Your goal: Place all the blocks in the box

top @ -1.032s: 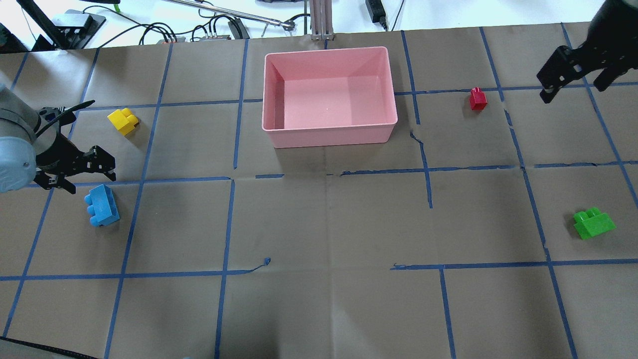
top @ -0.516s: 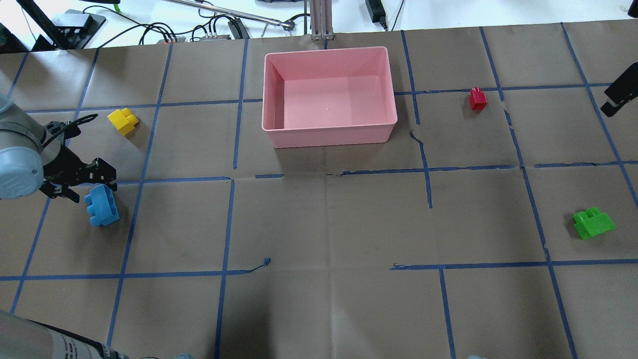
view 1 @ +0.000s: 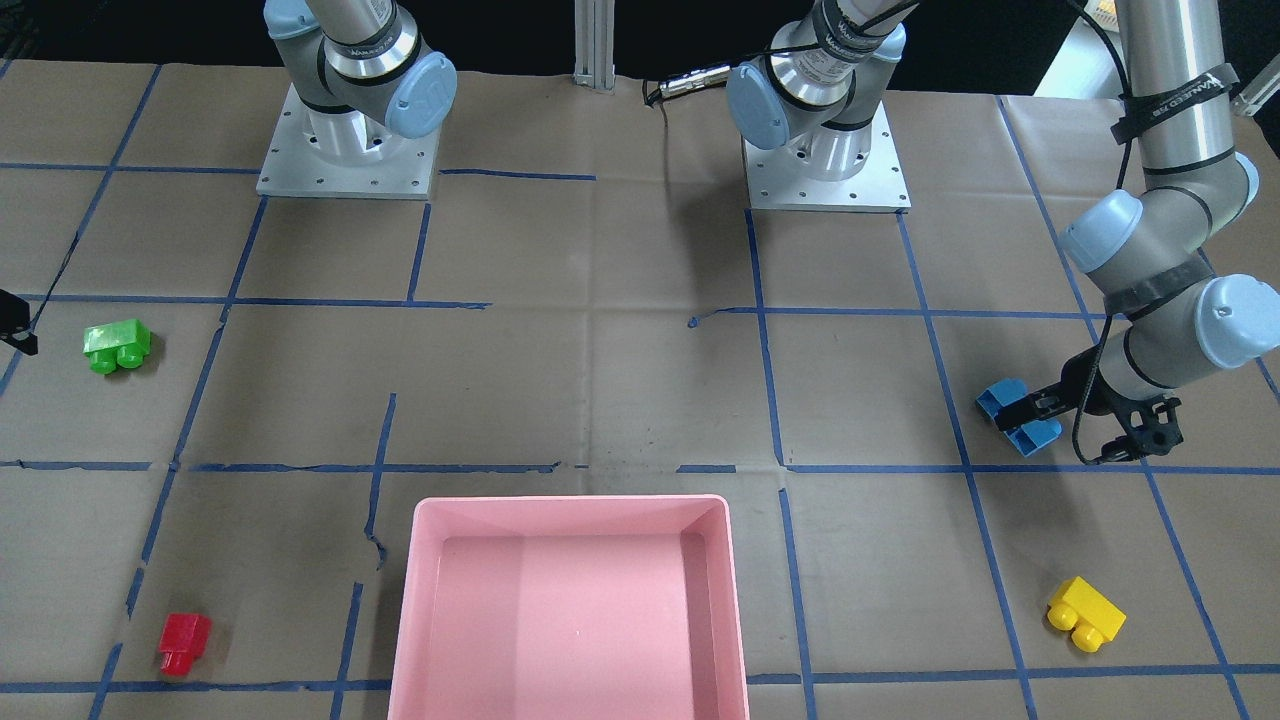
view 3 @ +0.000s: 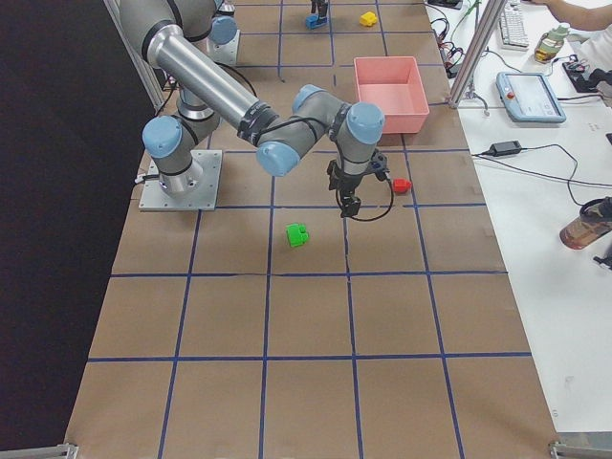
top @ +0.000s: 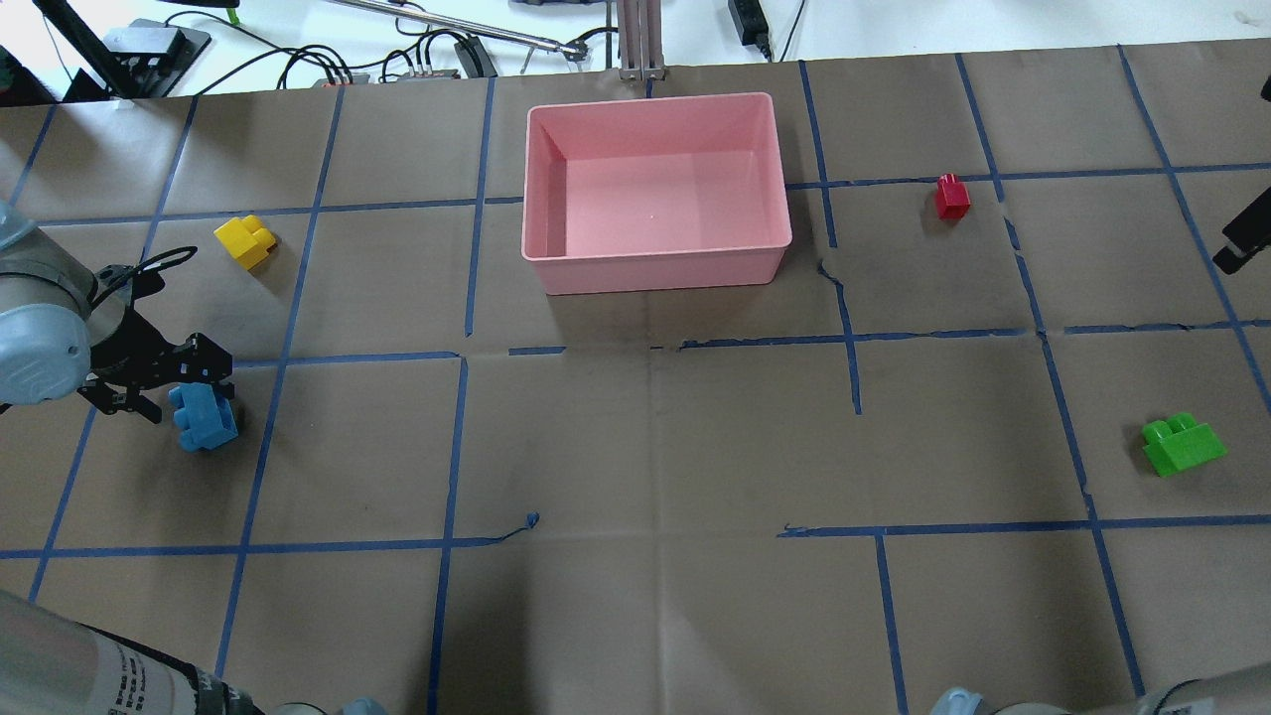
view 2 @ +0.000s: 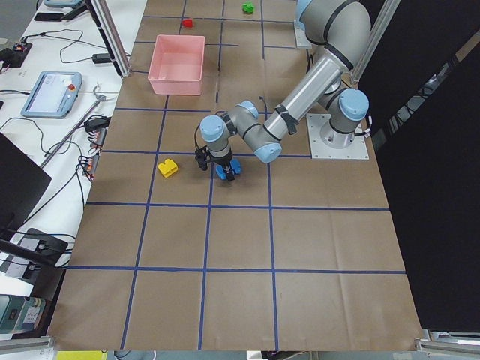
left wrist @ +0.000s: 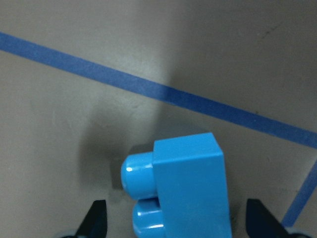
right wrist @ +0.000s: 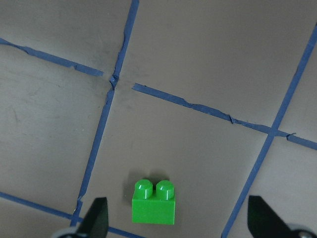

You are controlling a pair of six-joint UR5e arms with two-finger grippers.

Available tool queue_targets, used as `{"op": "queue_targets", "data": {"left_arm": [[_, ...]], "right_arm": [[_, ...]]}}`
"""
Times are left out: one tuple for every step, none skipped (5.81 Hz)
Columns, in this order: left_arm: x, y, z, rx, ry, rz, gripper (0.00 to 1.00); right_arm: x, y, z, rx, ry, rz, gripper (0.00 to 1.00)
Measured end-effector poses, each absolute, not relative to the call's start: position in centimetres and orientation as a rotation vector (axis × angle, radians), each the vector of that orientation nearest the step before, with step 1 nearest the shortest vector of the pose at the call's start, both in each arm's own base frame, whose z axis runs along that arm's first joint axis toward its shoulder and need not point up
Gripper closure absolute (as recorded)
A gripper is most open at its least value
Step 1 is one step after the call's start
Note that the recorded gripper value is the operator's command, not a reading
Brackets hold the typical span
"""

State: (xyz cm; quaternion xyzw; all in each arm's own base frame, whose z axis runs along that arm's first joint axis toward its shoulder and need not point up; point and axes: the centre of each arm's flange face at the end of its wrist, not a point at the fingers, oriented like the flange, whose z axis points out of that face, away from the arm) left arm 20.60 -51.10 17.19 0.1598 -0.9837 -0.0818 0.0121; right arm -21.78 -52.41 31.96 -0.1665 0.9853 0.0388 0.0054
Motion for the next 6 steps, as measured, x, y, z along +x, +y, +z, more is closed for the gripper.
{"op": "queue_targets", "data": {"left_arm": [[20.6,-51.0,17.1,0.5,-3.065,-0.26,0.61],[20.6,-51.0,16.9,0.499,-3.063,-0.264,0.96],[20.5,-51.0,16.9,0.494,-3.063,-0.262,1.0],[20.4,-51.2,17.2,0.478,-3.065,-0.248,1.0],[20.0,-51.7,17.9,0.45,-3.064,-0.21,1.0],[18.7,-52.9,19.6,0.409,-3.058,-0.141,1.0]], "right_arm": [[-21.2,-51.0,28.2,-0.53,3.097,0.11,0.0],[-20.7,-49.6,25.5,-0.527,3.113,0.132,0.0],[-20.7,-48.0,23.4,-0.512,3.125,0.188,0.0],[-21.0,-46.6,21.8,-0.492,3.118,0.242,0.0],[-21.1,-45.6,20.3,-0.479,3.103,0.291,0.0],[-21.2,-45.1,18.9,-0.479,3.089,0.345,0.0]]}}
